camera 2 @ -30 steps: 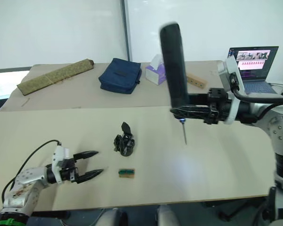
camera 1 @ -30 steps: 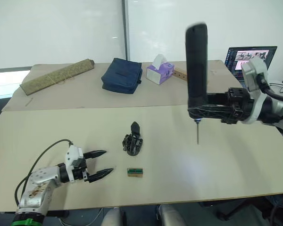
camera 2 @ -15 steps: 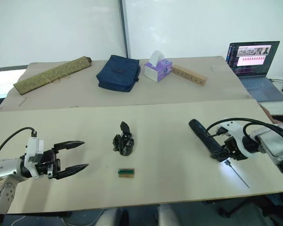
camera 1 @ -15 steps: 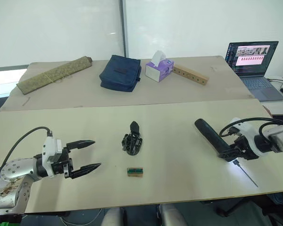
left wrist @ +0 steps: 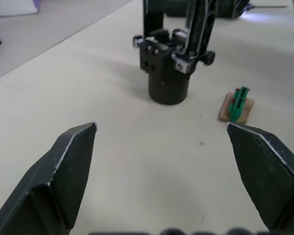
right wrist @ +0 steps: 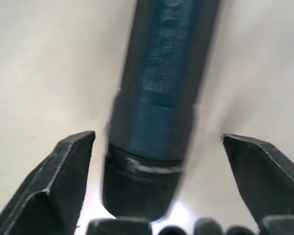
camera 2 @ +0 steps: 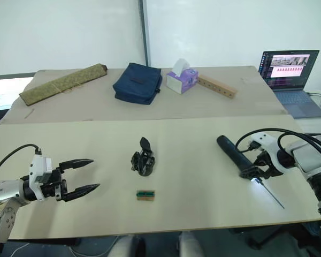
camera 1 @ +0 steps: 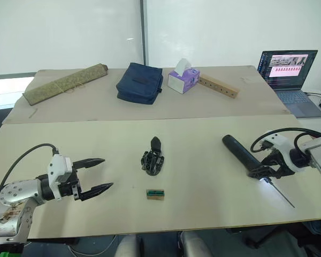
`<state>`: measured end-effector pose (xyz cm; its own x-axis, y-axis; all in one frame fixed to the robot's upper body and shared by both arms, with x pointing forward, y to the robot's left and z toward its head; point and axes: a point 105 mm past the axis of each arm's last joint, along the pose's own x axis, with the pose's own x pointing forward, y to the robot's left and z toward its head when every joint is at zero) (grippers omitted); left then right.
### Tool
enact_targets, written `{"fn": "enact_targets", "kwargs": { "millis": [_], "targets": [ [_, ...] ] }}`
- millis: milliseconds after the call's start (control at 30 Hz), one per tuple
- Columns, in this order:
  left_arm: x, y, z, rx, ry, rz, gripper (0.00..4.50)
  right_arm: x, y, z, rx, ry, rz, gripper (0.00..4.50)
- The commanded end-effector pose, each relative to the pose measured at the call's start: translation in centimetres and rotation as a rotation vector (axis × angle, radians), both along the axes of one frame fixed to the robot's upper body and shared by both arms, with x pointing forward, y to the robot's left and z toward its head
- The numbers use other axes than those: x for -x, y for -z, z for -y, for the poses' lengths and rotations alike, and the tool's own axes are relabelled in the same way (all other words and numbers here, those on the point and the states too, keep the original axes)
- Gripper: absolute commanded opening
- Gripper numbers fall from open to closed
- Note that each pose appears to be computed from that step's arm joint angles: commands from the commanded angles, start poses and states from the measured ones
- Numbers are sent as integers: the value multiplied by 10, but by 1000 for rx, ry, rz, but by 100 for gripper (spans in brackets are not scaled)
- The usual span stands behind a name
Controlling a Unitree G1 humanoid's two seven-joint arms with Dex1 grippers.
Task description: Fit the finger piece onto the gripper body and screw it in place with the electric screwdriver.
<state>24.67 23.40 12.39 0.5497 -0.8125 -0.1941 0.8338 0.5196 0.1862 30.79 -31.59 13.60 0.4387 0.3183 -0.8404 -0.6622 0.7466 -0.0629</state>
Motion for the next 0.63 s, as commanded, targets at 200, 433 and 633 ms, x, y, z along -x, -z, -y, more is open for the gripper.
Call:
{"fn": "enact_targets", "kwargs": {
  "millis": [200, 433, 633],
  "targets": [
    [-5, -1, -39, -85, -171, 40, 450, 15, -92, -64, -239, -496, 629, 440],
    [-8, 12, -50, -138, -264, 55, 450, 43, -57, -130, -359, -672, 902, 440],
    [0, 12, -48, -122, -264, 58, 450, 46, -22, -144, -393, -647, 961, 440]
  ]
}}
